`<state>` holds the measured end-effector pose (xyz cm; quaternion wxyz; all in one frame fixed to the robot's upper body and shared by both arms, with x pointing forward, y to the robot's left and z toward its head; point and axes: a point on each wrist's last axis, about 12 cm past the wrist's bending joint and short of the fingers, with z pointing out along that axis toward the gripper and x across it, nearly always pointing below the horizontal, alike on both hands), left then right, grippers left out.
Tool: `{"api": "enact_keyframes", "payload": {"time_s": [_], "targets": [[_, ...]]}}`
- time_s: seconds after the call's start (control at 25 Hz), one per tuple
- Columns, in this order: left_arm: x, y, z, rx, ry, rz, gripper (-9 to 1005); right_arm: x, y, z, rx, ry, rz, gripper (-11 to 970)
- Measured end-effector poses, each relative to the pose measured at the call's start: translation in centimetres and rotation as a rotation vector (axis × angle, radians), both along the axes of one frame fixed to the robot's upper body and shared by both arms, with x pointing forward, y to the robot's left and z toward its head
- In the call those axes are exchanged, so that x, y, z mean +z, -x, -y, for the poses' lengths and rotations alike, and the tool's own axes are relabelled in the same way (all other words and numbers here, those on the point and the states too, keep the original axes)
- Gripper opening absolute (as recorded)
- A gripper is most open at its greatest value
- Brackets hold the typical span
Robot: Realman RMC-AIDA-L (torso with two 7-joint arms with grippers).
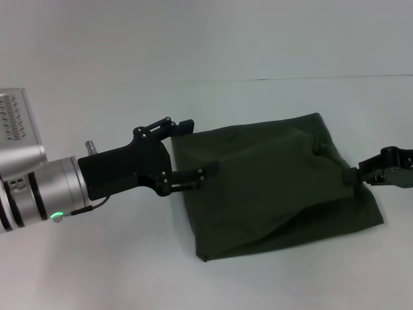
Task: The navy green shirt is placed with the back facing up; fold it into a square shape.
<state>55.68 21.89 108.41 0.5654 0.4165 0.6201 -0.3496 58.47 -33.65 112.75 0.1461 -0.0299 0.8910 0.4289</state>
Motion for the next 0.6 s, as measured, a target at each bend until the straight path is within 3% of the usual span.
{"api": "enact_keyframes", "payload": {"time_s": [0.4,0.6], "targets": [[0.0,0.0,0.0,0.000,0.000,0.000,887,-0.1,-0.3,0.5,-0.035,0.052,-0.022,88],[0.1,0.0,0.0,-0.004,0.001,0.003,888,0.9,-0.9,0.6,-0.056,0.047,0.016,182]]}}
